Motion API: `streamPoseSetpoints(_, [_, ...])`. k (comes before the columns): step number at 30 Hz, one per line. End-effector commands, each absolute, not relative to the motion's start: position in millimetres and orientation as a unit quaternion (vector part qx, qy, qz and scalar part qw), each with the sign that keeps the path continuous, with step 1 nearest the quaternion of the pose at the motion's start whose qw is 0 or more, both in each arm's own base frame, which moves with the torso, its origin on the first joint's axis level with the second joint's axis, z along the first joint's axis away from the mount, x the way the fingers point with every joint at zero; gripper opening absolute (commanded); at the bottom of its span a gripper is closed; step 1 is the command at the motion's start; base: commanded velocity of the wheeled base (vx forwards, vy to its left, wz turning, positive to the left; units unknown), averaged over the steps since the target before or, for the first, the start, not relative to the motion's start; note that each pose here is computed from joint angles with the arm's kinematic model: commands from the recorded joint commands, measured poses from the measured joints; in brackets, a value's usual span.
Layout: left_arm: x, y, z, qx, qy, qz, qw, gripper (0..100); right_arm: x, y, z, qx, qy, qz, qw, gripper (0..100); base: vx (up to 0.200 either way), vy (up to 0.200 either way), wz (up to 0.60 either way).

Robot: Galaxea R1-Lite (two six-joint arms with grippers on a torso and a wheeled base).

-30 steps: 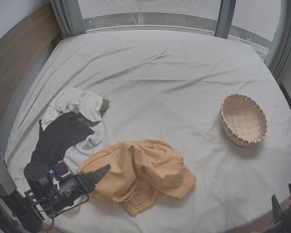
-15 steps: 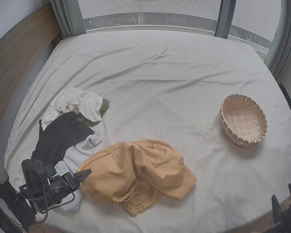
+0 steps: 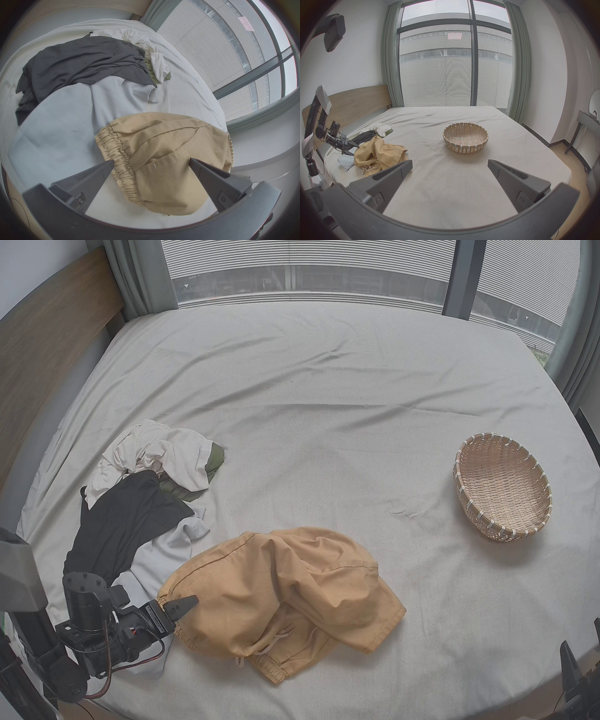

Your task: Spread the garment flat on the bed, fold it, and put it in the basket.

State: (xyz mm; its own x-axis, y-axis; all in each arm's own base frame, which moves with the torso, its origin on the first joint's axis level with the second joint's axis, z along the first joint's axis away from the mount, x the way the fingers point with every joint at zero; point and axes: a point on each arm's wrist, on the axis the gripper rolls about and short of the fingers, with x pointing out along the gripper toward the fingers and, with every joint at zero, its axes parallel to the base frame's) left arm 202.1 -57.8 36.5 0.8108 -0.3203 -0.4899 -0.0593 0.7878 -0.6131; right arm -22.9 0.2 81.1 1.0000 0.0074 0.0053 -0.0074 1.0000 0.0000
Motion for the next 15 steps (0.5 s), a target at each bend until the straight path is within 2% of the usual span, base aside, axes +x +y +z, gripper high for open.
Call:
streamPoseSetpoints(1, [207,-58,8,-0.310,0.337,-0.051,0.888,100,-23,0,76,0.000,-0.002,0.004,1.000,100,0.000,0.000,0.00])
streamPoseSetpoints(15, [200,-55,18,-0.308,0.345,-0.045,0.885,100,-23,0,76,0.000,-0.002,0.004,1.000,100,0.000,0.000,0.00])
